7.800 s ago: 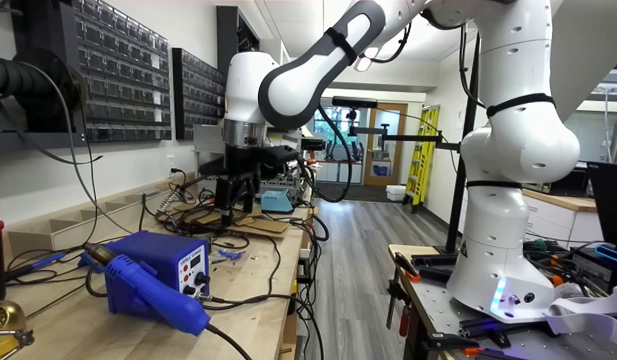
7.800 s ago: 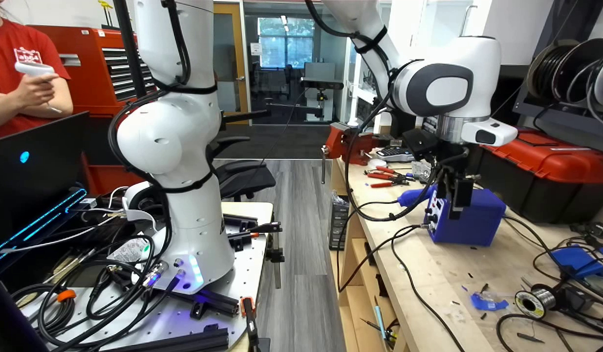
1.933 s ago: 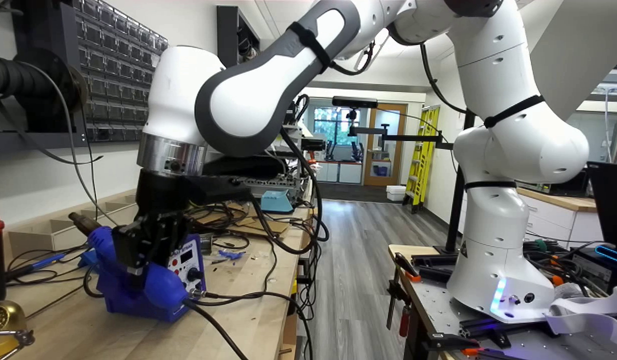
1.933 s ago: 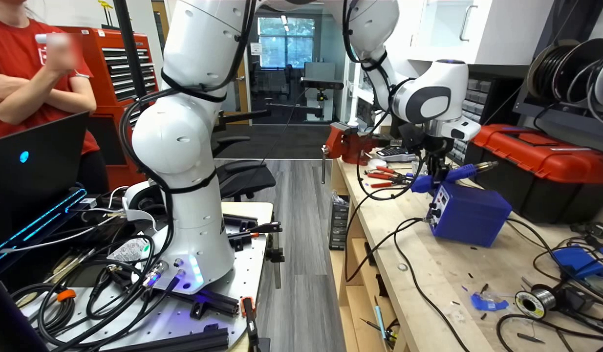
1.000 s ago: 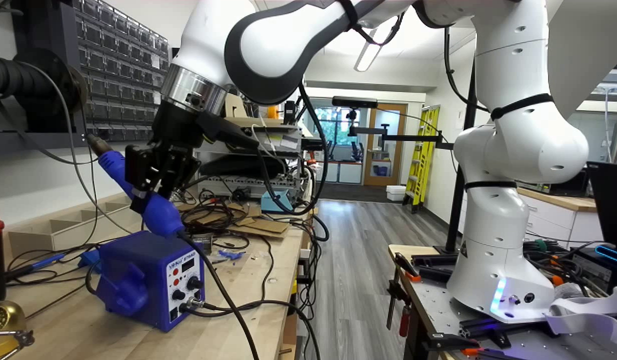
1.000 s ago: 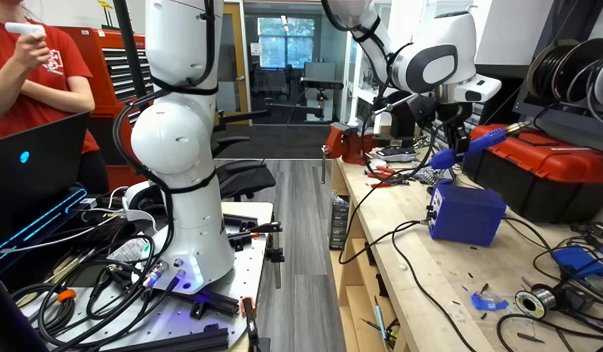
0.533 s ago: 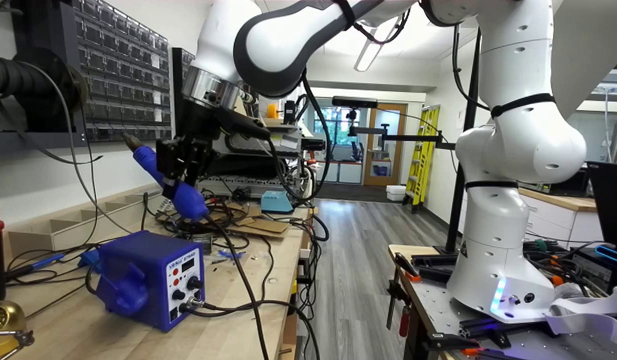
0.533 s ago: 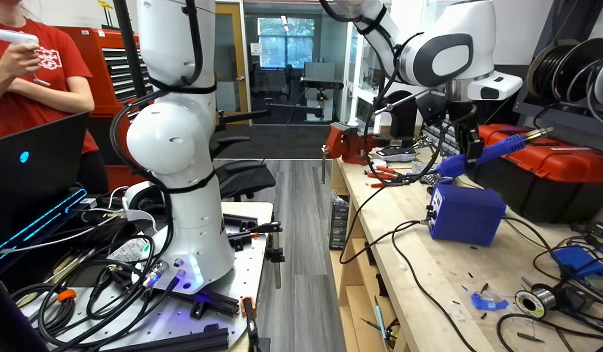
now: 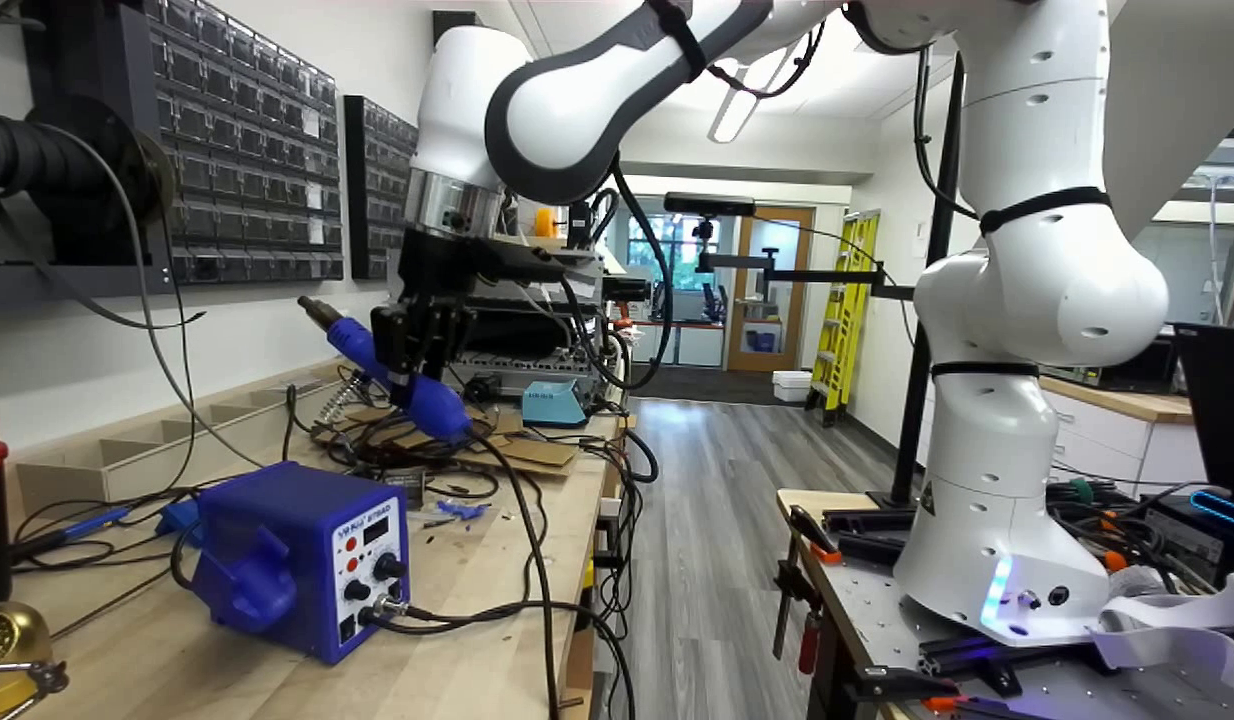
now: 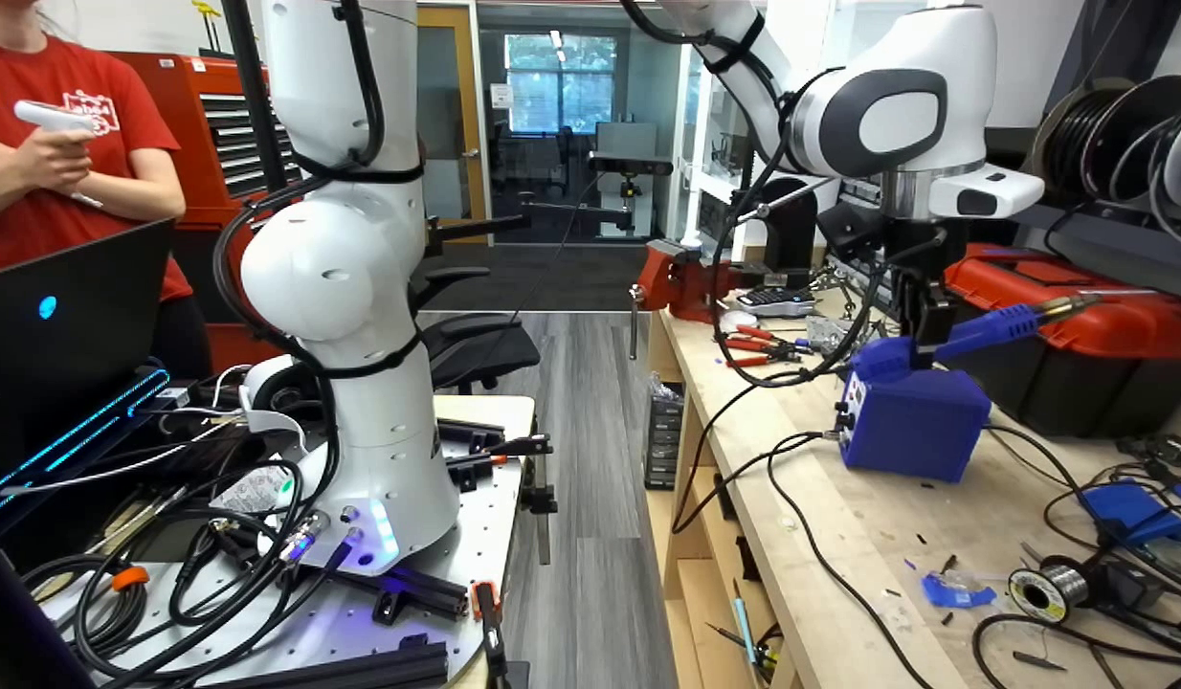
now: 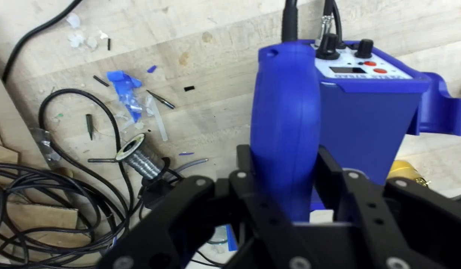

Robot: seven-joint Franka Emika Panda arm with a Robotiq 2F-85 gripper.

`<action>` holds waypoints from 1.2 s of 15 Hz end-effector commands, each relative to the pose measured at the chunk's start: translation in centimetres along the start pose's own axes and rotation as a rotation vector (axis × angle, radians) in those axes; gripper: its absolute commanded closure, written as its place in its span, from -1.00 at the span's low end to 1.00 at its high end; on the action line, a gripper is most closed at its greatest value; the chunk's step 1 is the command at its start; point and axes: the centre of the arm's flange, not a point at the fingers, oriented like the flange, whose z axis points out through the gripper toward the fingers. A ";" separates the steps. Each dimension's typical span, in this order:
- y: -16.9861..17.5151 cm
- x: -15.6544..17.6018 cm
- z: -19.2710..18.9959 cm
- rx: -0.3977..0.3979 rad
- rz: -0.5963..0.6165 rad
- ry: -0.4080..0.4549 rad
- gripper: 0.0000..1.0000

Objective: Put the soldering gun on the table

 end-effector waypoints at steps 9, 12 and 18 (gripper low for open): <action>5.3 -3.4 6.5 -0.090 0.013 -0.106 0.66; 5.9 -3.6 8.6 -0.089 0.019 -0.128 0.66; 5.8 -3.7 12.1 -0.073 0.018 -0.121 0.66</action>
